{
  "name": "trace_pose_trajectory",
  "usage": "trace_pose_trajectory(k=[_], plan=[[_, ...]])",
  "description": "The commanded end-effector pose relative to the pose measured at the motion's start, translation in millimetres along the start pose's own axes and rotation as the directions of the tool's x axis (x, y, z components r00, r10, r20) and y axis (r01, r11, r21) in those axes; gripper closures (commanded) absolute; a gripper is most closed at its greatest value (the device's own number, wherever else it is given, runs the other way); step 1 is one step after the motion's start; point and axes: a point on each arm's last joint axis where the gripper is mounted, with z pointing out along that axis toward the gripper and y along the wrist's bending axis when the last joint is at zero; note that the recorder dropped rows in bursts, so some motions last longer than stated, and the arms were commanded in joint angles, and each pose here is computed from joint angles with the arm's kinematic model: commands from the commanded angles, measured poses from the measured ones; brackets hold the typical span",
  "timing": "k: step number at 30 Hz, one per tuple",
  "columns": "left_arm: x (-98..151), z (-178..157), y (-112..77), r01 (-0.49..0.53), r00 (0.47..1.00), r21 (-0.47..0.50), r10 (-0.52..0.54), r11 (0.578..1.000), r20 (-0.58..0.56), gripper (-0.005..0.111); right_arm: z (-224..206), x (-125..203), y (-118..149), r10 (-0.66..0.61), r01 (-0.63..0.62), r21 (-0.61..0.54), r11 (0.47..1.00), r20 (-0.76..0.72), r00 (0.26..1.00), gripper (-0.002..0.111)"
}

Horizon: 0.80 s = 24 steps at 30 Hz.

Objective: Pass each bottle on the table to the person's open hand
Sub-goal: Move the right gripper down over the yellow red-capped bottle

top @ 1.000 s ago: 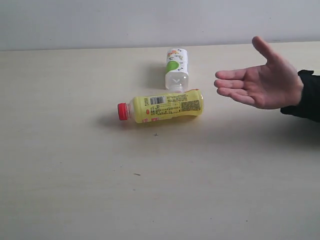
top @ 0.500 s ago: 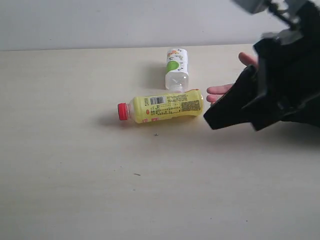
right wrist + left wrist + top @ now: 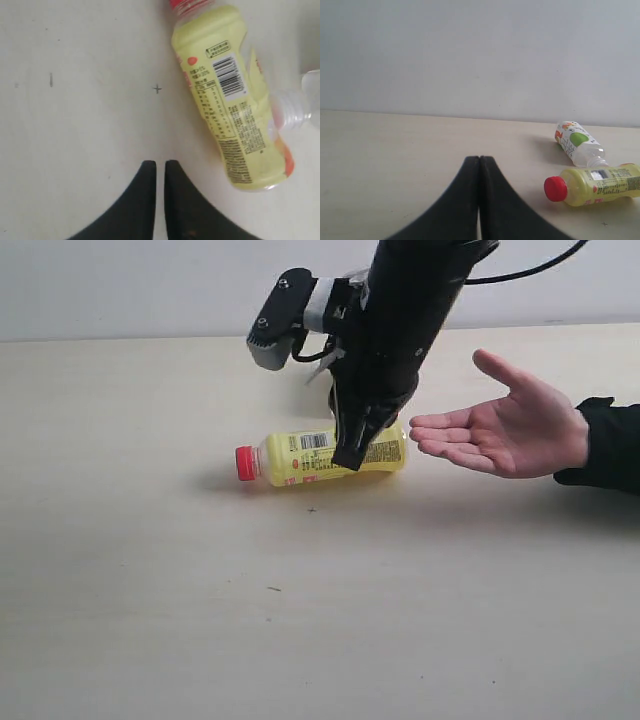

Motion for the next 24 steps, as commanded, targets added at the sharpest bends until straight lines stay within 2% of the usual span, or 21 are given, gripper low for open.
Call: trace_pose_trajectory(k=[1,3,6,9,13,18,24], plan=[[0.8,-0.3,0.1,0.007,1.000,0.000,-0.007,1.000,0.004,0.107,24.6,-14.3,-13.2,-0.093,0.094,0.028,0.995,-0.029,0.995,0.096],[0.8,-0.3,0.1,0.007,1.000,0.000,-0.007,1.000,0.004,0.107,35.0,-20.3,-13.2,-0.192,0.193,0.019,0.981,-0.046,0.980,0.096],[0.8,-0.3,0.1,0.007,1.000,0.000,-0.007,1.000,0.004,0.107,42.1,-28.5,-11.2,-0.282,0.287,0.076,0.955,-0.077,0.956,0.092],[0.8,-0.3,0.1,0.007,1.000,0.000,-0.007,1.000,0.004,0.107,42.9,-34.3,-11.5,-0.330,0.339,0.139,0.931,-0.081,0.940,0.078],[0.8,-0.3,0.1,0.007,1.000,0.000,-0.007,1.000,0.004,0.107,42.8,-36.0,-12.1,-0.279,0.284,0.155,0.946,-0.056,0.959,0.062],[0.8,-0.3,0.1,0.007,1.000,0.000,-0.007,1.000,0.004,0.107,50.9,-38.4,-14.1,-0.332,0.336,0.168,0.927,-0.053,0.942,0.038],[0.8,-0.3,0.1,0.007,1.000,0.000,-0.007,1.000,0.004,0.107,67.7,-39.6,-16.1,-0.390,0.396,0.169,0.903,-0.066,0.918,0.036]])
